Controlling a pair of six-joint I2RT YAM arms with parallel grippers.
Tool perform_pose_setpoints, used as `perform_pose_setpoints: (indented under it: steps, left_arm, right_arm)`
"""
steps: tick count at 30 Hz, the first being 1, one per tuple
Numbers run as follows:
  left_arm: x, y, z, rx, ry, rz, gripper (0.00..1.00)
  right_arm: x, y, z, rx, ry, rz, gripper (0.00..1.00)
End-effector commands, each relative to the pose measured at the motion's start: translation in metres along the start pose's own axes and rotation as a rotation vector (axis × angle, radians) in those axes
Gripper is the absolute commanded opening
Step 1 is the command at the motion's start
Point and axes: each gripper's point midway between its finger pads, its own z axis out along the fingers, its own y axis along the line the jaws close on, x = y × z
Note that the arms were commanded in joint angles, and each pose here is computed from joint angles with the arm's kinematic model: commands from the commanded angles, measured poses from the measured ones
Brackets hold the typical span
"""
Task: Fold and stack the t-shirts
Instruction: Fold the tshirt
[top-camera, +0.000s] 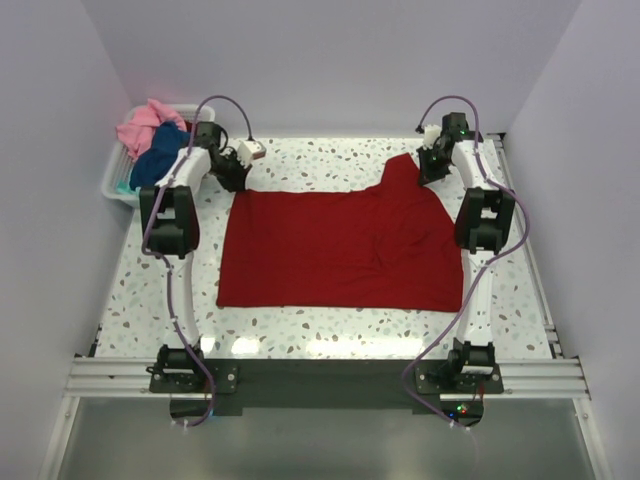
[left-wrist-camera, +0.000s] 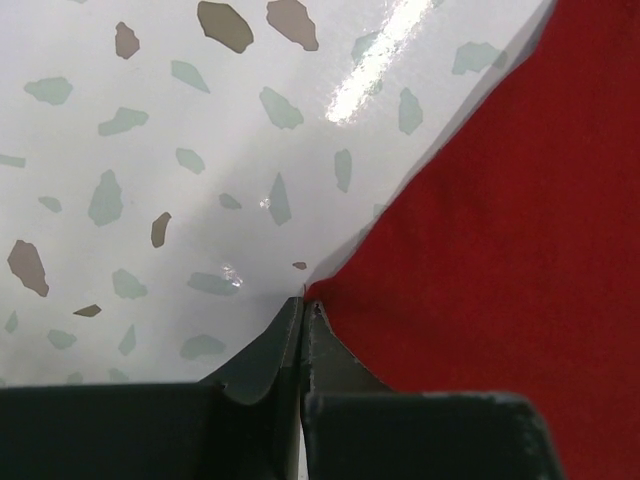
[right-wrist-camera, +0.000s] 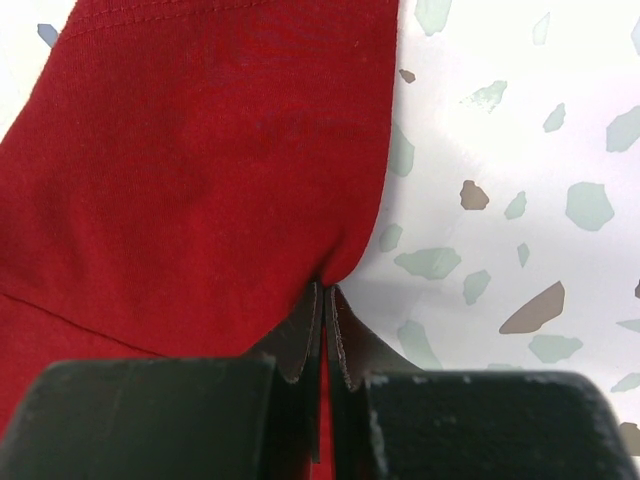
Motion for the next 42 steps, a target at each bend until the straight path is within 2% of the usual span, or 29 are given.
perform_pose_setpoints:
  steps: [1,13,29,42]
  left_arm:
    - [0.011,0.012,-0.005,-0.019,0.001,-0.042,0.00]
    - [-0.028,0.013,-0.050,-0.094,-0.164,0.021,0.00]
    - [-0.021,0.006,-0.073,-0.118,-0.191,0.068,0.00]
    - [-0.013,-0.015,-0.100,-0.151,-0.229,0.163,0.00]
  right_arm:
    - [-0.030,0.005,-0.031,0.015,-0.080,-0.006,0.00]
    - [-0.042,0.016,-0.069,0.004,-0.130,-0.020,0.00]
    - [-0.037,0.014,-0.099,0.022,-0.120,-0.052,0.00]
    - [-0.006,0.022,-0.141,-0.022,-0.106,-0.039,0.00]
